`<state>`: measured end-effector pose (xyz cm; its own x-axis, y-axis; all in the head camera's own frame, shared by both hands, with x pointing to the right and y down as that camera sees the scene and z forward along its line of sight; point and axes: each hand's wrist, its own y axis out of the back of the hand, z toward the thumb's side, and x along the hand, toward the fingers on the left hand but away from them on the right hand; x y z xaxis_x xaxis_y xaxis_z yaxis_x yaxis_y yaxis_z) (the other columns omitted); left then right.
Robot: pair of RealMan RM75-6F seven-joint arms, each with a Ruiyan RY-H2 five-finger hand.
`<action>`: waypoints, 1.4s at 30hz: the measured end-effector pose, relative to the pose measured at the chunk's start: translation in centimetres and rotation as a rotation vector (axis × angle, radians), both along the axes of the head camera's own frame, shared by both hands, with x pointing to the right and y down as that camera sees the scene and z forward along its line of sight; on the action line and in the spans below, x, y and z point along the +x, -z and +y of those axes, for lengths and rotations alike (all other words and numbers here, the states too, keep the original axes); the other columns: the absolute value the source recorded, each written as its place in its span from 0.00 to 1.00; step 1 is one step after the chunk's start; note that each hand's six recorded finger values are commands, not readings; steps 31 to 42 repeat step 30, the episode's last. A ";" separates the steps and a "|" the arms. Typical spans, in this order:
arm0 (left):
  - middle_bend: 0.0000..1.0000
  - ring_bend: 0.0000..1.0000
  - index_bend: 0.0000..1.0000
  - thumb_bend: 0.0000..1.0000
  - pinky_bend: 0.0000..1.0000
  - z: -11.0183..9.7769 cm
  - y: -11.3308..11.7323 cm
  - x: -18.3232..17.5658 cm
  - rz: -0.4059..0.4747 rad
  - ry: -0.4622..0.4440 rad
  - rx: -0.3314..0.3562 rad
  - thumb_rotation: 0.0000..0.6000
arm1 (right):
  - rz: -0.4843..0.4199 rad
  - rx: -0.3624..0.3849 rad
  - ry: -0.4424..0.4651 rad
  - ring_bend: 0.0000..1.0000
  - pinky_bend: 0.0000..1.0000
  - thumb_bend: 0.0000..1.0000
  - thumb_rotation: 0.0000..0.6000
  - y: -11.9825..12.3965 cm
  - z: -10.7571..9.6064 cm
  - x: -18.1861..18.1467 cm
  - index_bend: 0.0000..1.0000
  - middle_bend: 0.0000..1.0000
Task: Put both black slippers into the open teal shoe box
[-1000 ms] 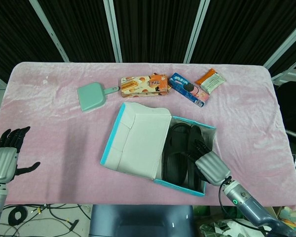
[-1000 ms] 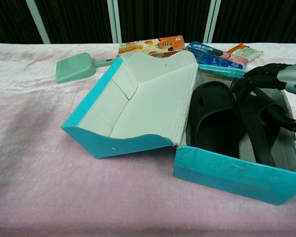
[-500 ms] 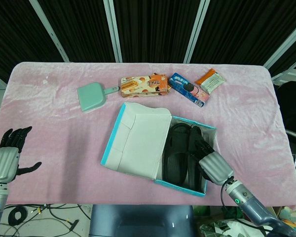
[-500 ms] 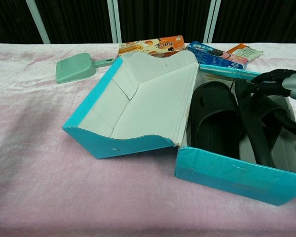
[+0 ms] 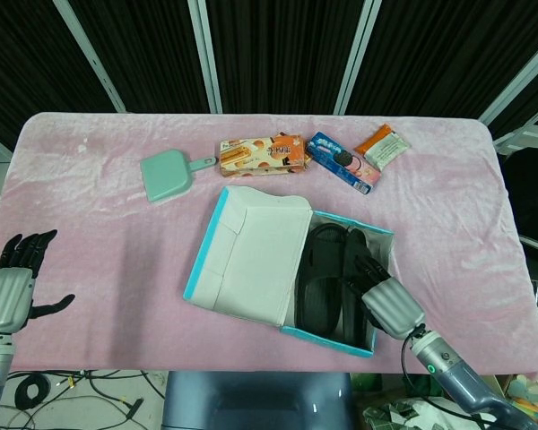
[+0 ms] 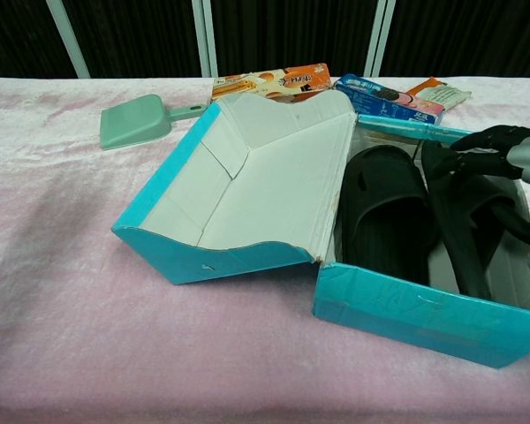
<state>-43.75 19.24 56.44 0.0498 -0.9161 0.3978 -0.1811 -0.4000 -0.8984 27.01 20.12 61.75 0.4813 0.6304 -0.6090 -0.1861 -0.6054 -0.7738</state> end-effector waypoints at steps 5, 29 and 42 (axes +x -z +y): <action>0.11 0.06 0.00 0.00 0.00 0.0 -0.1 0.0 0.003 -0.002 0.000 1.00 | -0.010 0.052 -0.011 0.00 0.03 0.16 1.00 1.8 -0.4 0.1 0.05 0.07; 0.11 0.06 0.00 0.00 0.00 3.1 0.6 -0.5 -0.035 0.036 -0.017 1.00 | 0.109 0.424 -0.527 0.00 0.03 0.30 1.00 7.8 -0.5 13.4 0.00 0.02; 0.11 0.06 0.00 0.00 0.00 3.2 0.6 -0.5 -0.036 0.036 -0.018 1.00 | 0.108 0.419 -0.535 0.00 0.03 0.30 1.00 7.7 -0.1 13.5 0.00 0.02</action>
